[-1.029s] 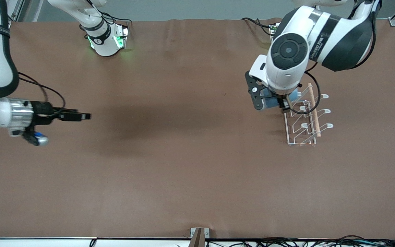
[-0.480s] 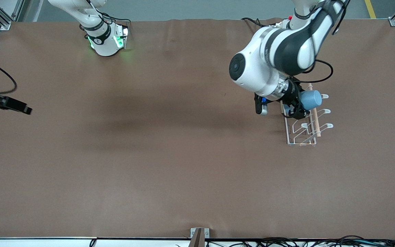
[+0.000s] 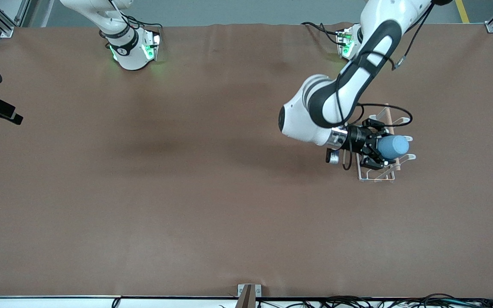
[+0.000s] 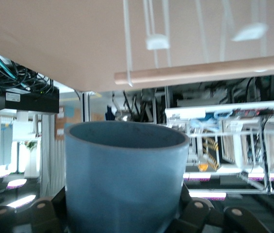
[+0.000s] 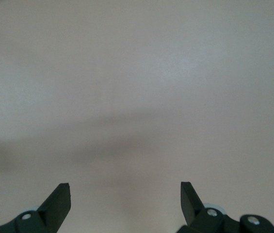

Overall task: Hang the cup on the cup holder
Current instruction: 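Lower the cup onto a rack hook with the left gripper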

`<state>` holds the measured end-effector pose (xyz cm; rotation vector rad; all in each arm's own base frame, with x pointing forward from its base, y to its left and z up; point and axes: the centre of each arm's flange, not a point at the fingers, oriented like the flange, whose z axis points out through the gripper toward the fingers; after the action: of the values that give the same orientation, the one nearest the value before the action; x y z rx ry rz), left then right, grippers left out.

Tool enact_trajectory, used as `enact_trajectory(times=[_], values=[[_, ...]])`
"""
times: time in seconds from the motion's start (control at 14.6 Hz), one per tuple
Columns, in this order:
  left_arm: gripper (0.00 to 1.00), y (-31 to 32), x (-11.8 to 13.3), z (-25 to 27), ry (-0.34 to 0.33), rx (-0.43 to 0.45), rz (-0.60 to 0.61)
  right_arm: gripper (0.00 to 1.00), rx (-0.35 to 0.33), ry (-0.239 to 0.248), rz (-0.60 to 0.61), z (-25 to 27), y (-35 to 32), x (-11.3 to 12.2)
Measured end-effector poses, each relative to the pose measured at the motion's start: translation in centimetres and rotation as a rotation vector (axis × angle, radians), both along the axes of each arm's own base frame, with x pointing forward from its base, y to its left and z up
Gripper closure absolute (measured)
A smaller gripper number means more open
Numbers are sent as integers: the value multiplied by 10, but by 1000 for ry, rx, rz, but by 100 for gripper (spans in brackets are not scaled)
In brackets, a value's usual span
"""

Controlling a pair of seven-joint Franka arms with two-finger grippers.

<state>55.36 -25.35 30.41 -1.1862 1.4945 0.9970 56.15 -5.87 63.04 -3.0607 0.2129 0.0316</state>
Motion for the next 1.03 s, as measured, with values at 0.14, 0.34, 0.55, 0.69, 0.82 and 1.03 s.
enact_trajectory(times=[0.14, 0.34, 0.55, 0.69, 0.82, 1.03], values=[[21, 15, 10, -23, 4, 53, -5, 0, 0, 4, 10, -2, 1, 1], [21, 26, 14, -46, 15, 88, -6, 0, -3, 4, 11, -2, 0, 1], [21, 22, 5, -70, -5, 111, 7, 0, -44, 8, 16, -3, -2, 1], [21, 18, -5, -88, -17, 131, 9, 0, -52, 9, 19, -3, -1, 1], [21, 18, -16, -107, -38, 145, 11, 0, -54, 9, 20, -3, -1, 1], [21, 23, -24, -120, -87, 140, 41, 0, -56, 9, 20, -2, -1, 1]])
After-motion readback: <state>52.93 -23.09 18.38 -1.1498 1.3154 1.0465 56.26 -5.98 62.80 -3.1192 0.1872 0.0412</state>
